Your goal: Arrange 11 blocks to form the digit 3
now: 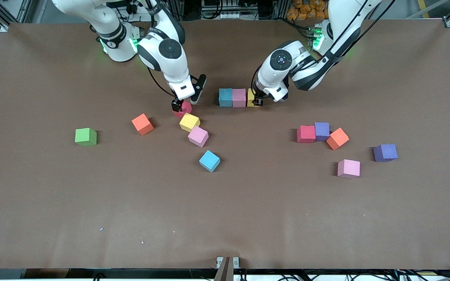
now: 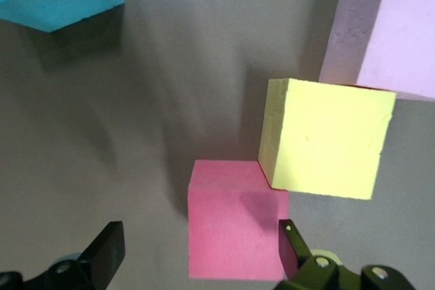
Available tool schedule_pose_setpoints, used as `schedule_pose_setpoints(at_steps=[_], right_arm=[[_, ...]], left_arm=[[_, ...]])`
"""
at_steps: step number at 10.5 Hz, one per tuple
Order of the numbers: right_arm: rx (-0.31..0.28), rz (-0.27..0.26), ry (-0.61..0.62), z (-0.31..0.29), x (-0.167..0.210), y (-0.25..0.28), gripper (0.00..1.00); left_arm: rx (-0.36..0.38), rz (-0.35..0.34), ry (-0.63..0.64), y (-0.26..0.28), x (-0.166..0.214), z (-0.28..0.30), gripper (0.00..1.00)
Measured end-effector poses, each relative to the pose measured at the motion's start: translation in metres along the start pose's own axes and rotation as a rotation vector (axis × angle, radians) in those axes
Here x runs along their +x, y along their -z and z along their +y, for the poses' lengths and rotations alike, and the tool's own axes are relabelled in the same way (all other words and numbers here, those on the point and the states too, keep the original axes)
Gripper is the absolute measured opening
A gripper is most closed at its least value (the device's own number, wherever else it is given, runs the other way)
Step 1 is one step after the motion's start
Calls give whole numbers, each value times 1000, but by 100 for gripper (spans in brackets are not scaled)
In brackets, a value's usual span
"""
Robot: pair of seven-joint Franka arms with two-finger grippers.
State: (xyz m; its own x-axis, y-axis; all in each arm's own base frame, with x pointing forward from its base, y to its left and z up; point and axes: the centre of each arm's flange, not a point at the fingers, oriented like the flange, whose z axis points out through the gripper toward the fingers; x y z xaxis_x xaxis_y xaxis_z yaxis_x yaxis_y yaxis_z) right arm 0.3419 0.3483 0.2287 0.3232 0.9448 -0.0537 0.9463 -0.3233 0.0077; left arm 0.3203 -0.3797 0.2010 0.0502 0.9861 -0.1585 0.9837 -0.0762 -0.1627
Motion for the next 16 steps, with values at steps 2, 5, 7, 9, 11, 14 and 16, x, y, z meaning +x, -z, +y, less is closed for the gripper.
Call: schedule_pose_setpoints(at_steps=[2, 5, 7, 9, 11, 14, 16], right_arm=[[10, -7, -20, 8, -5, -8, 100], [19, 1, -33, 10, -5, -19, 100], [26, 6, -36, 9, -5, -28, 100], [31, 5, -36, 9, -5, -31, 86], [34, 5, -55, 13, -7, -31, 60], [50, -34, -101, 32, -19, -32, 60], [61, -85, -102, 32, -23, -27, 60]], left_arm=[[-5, -4, 5, 1, 0, 5, 54], [-2, -16, 17, 1, -2, 11, 54], [1, -18, 16, 1, -4, 10, 54], [2, -18, 15, 0, -5, 9, 54], [7, -19, 20, -1, -6, 11, 55], [40, -5, 31, -5, -6, 16, 92], [64, 36, 48, 5, -12, 24, 100]])
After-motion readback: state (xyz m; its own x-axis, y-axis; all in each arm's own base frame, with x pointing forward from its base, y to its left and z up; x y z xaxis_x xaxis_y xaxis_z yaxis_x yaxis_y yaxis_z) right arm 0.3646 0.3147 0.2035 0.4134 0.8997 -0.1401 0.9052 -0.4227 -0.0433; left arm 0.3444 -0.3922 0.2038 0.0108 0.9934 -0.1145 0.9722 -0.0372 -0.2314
